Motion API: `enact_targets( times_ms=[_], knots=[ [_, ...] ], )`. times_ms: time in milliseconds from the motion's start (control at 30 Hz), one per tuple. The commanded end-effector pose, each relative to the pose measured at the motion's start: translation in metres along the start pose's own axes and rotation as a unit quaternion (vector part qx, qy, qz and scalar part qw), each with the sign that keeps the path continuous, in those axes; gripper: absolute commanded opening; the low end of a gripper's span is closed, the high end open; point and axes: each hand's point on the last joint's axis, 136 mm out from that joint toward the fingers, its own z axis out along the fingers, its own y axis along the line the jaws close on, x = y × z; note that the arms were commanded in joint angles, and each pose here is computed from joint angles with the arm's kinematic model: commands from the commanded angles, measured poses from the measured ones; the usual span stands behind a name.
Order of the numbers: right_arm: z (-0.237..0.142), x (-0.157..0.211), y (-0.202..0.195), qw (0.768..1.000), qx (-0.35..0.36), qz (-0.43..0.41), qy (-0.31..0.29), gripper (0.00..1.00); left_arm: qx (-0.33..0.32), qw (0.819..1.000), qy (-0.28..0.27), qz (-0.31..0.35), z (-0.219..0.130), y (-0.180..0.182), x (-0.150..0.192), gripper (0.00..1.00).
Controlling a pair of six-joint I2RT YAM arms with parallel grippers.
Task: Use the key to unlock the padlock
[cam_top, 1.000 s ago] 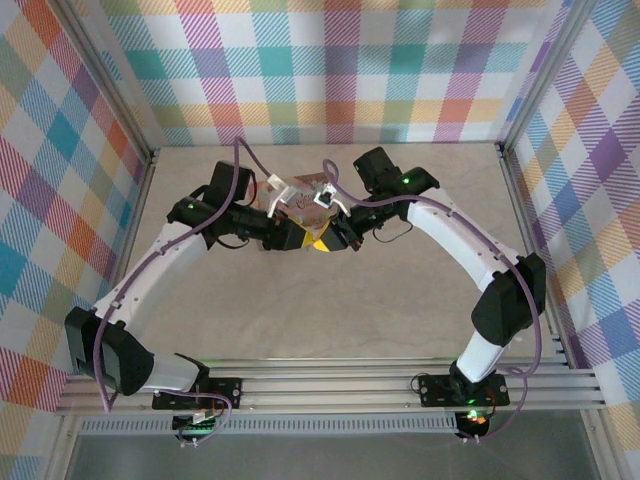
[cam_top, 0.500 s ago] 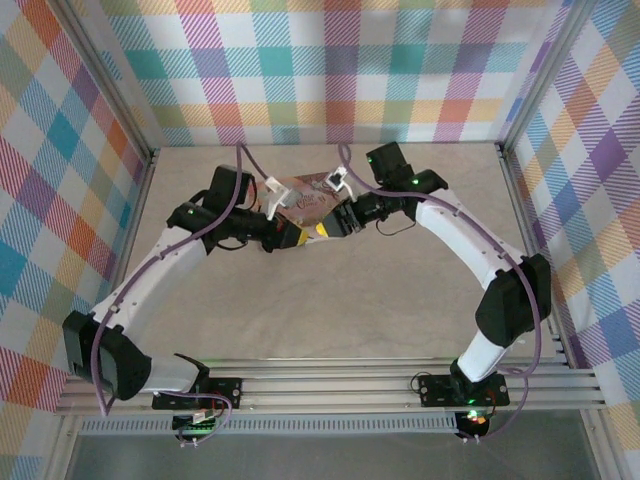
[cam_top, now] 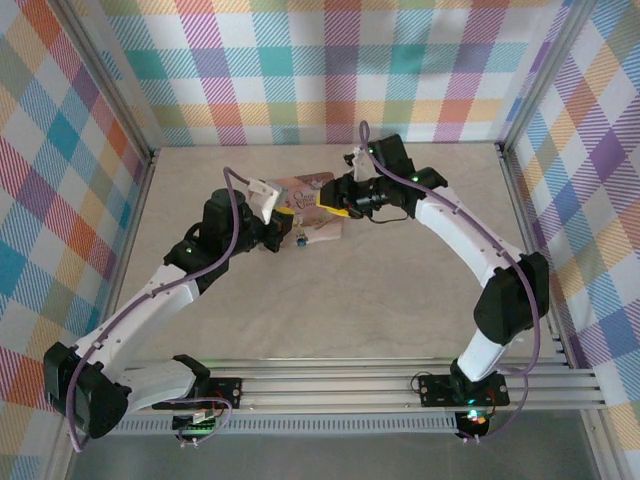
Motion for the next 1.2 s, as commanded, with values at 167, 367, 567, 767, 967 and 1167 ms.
enact_targets(
  times_ms=[167, 367, 567, 767, 967, 1167],
  knots=[
    [0.002, -0.015, 0.002, 0.981, 0.013, 0.188, -0.052, 0.44, -0.007, 0.998, -0.064, 0.011, 0.017, -0.007, -0.032, 0.0],
    [-0.003, -0.028, 0.019, 0.975, -0.009, 0.211, -0.069, 0.45, -0.001, 0.998, -0.065, 0.014, 0.023, -0.012, -0.033, 0.0],
    [0.01, -0.021, 0.025, 0.971, -0.018, 0.236, -0.042, 0.42, 0.004, 0.998, -0.067, 0.02, 0.026, -0.014, -0.037, 0.0],
    [0.023, -0.014, 0.027, 0.967, -0.021, 0.252, -0.026, 0.39, 0.005, 0.997, -0.071, 0.024, 0.032, -0.015, -0.04, 0.0],
    [0.028, -0.014, 0.028, 0.964, -0.029, 0.264, -0.021, 0.37, 0.009, 0.997, -0.062, 0.043, 0.039, -0.02, -0.036, 0.0],
    [0.033, -0.017, 0.03, 0.963, -0.035, 0.266, -0.013, 0.21, 0.005, 0.996, -0.036, 0.084, 0.042, -0.024, -0.023, 0.0]
  ],
)
